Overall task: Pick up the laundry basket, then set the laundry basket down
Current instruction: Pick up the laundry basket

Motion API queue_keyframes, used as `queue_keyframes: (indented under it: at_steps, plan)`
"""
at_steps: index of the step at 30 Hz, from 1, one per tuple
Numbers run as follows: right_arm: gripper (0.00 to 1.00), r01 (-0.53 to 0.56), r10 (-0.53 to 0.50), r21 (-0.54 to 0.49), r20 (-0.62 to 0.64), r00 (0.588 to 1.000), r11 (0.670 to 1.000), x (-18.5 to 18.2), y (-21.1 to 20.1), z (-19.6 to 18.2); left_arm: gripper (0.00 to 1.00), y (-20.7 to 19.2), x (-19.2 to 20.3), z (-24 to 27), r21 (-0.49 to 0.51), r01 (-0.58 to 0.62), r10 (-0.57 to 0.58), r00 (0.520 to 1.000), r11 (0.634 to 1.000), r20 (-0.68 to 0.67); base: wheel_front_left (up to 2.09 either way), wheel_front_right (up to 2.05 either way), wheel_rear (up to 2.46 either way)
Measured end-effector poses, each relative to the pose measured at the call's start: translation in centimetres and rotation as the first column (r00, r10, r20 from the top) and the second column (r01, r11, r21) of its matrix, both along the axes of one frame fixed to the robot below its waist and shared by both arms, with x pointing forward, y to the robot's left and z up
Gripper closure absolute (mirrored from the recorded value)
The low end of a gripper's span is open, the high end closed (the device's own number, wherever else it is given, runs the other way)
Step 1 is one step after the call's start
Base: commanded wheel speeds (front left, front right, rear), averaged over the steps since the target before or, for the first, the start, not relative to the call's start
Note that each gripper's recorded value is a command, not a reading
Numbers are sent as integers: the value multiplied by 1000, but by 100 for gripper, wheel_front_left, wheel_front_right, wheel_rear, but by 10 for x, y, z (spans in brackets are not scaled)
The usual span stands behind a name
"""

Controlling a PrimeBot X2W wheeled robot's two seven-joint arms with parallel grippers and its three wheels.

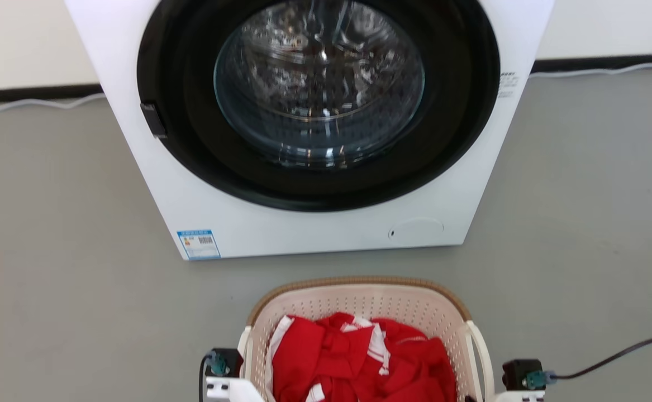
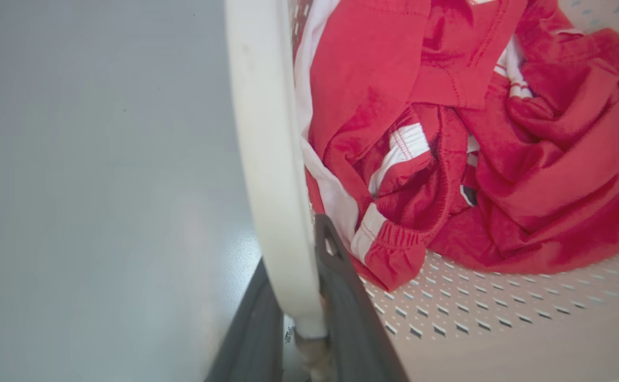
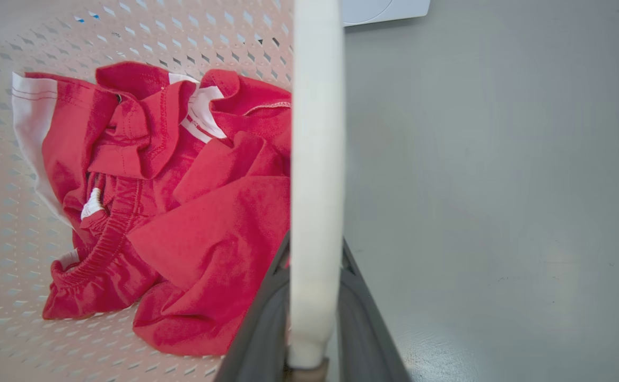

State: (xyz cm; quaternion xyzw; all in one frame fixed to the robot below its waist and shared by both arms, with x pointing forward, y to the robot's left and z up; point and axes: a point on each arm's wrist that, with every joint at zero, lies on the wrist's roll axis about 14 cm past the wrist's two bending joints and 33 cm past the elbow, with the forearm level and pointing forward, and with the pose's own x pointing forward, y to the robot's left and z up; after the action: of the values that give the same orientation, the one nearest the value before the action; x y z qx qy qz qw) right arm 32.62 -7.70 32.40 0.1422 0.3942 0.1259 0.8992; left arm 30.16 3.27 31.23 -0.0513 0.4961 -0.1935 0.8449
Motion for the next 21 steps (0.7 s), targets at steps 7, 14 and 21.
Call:
queue_keyframes:
  at_steps: [7, 14, 21]
  plan:
    - [100, 9, -9, 9, -4, 1000, 1000, -11, -1, 2, 100, -1, -9, 3, 8, 23, -23, 1000, 1000, -6, 0, 0, 0]
    - [100, 15, -14, 9, -21, 1000, 1000, -14, -2, -1, 100, -2, -13, -1, 10, 37, -37, 999, 999, -32, 0, 0, 0]
    - [100, 19, -18, 10, -45, 999, 1000, -17, -3, -7, 100, -3, -16, -5, 11, 47, -46, 998, 999, -53, 0, 0, 0]
